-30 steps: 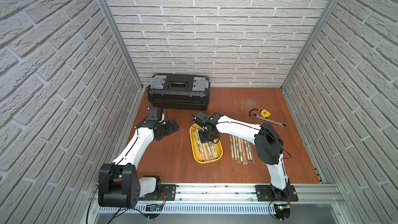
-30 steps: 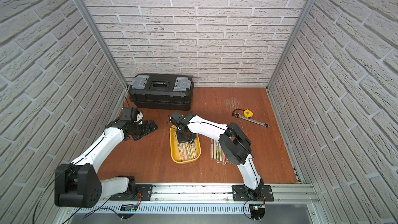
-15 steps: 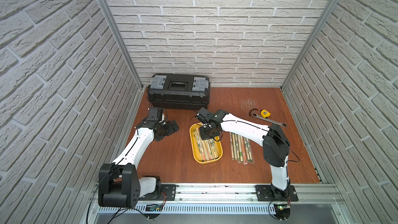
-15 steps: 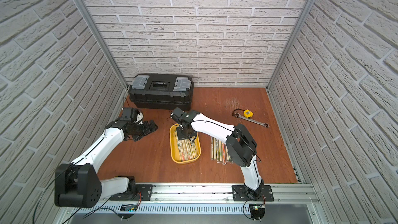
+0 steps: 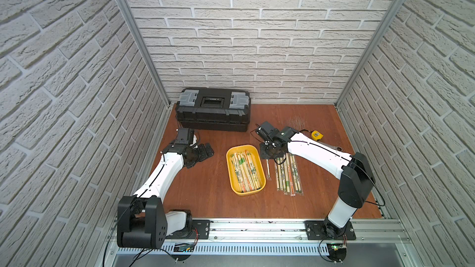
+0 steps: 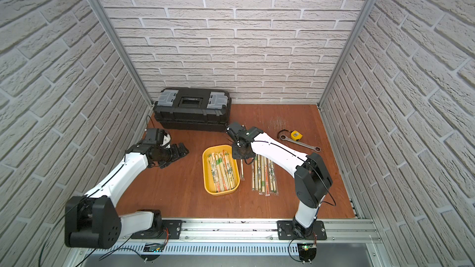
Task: Take the paired disposable chopsticks out of the storage box
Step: Place the paired disposable chopsticks at the center of the board.
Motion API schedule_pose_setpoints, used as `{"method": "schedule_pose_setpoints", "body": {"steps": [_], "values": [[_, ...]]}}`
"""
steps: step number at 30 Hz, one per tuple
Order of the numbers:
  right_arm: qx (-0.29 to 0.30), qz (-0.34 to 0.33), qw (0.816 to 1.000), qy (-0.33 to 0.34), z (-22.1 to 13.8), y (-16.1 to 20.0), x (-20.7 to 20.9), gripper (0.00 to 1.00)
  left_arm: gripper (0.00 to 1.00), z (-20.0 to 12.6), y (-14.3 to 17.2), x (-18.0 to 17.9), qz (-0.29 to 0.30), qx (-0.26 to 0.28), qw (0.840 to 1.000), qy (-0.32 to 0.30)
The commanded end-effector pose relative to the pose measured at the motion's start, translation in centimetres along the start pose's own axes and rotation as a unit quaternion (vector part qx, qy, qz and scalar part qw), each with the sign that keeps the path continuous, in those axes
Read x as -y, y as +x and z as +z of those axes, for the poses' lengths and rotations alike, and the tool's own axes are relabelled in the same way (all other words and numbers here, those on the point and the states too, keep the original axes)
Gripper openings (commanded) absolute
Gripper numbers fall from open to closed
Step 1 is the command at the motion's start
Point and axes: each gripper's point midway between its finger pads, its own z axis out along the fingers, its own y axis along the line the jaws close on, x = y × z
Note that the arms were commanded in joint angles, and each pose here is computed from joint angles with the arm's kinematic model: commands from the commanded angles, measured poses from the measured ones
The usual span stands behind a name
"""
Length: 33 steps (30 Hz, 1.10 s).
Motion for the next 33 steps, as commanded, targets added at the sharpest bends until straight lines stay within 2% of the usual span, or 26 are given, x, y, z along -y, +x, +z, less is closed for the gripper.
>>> {"method": "schedule_pose_setpoints", "body": {"steps": [1,7,14,26,33], "values": [[0.006,0.009,0.999,0.032,0.5,0.6,1.5,0.09,0.98,-0.5,-0.2,0.6,0.002,0.011,1.000,0.011],[-0.027,0.008,0.998,0.047,3.8,2.3,1.9,0.09,0.98,-0.7,-0.2,1.0,0.007,0.011,1.000,0.010],[-0.050,0.001,0.997,0.059,6.0,3.4,1.6,0.09,0.98,-0.8,-0.1,1.3,0.010,0.010,1.000,0.008],[-0.057,0.003,0.991,0.119,7.8,4.2,3.6,0.09,0.98,-0.9,-0.1,1.6,0.017,0.008,1.000,0.008],[-0.058,0.004,0.990,0.131,7.9,4.2,4.1,0.10,0.98,-0.7,-0.2,1.7,0.020,0.007,1.000,0.008]]}}
